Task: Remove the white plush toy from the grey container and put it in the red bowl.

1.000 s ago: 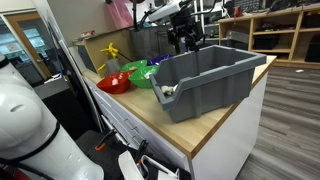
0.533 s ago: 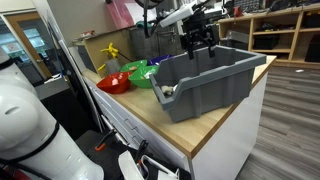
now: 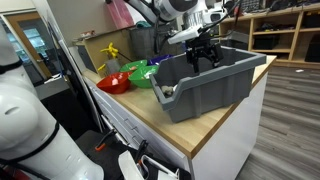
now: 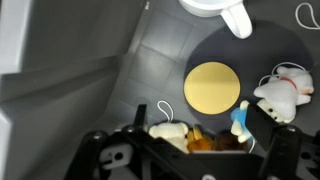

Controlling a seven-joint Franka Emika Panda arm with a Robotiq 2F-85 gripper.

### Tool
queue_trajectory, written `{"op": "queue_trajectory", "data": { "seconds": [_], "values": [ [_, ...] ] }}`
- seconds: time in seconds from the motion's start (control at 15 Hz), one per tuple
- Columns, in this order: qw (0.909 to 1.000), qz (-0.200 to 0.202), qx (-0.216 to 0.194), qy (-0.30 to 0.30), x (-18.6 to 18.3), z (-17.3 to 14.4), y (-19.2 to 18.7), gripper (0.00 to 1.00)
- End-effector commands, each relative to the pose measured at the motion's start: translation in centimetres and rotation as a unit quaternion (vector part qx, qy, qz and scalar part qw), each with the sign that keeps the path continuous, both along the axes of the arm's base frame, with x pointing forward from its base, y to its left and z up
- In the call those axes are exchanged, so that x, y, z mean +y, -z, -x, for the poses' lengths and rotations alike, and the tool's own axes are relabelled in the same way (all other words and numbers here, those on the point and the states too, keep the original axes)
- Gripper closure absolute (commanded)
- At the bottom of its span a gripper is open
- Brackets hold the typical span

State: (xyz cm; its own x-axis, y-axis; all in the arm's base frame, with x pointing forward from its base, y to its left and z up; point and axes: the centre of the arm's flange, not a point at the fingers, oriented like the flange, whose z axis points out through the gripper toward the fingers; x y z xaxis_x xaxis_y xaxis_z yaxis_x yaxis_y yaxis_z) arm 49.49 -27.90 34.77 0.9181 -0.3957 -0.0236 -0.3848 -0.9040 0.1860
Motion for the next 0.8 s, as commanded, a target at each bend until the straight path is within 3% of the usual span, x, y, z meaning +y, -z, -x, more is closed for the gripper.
{"op": "queue_trajectory", "data": {
  "seconds": [0.0, 0.73],
  "values": [
    [0.9997, 0.013, -0.006, 0.020, -0.1, -2.2, 1.3, 0.00],
    [0.9972, 0.050, -0.035, 0.045, -3.8, -5.6, 1.9, 0.00]
  ]
}}
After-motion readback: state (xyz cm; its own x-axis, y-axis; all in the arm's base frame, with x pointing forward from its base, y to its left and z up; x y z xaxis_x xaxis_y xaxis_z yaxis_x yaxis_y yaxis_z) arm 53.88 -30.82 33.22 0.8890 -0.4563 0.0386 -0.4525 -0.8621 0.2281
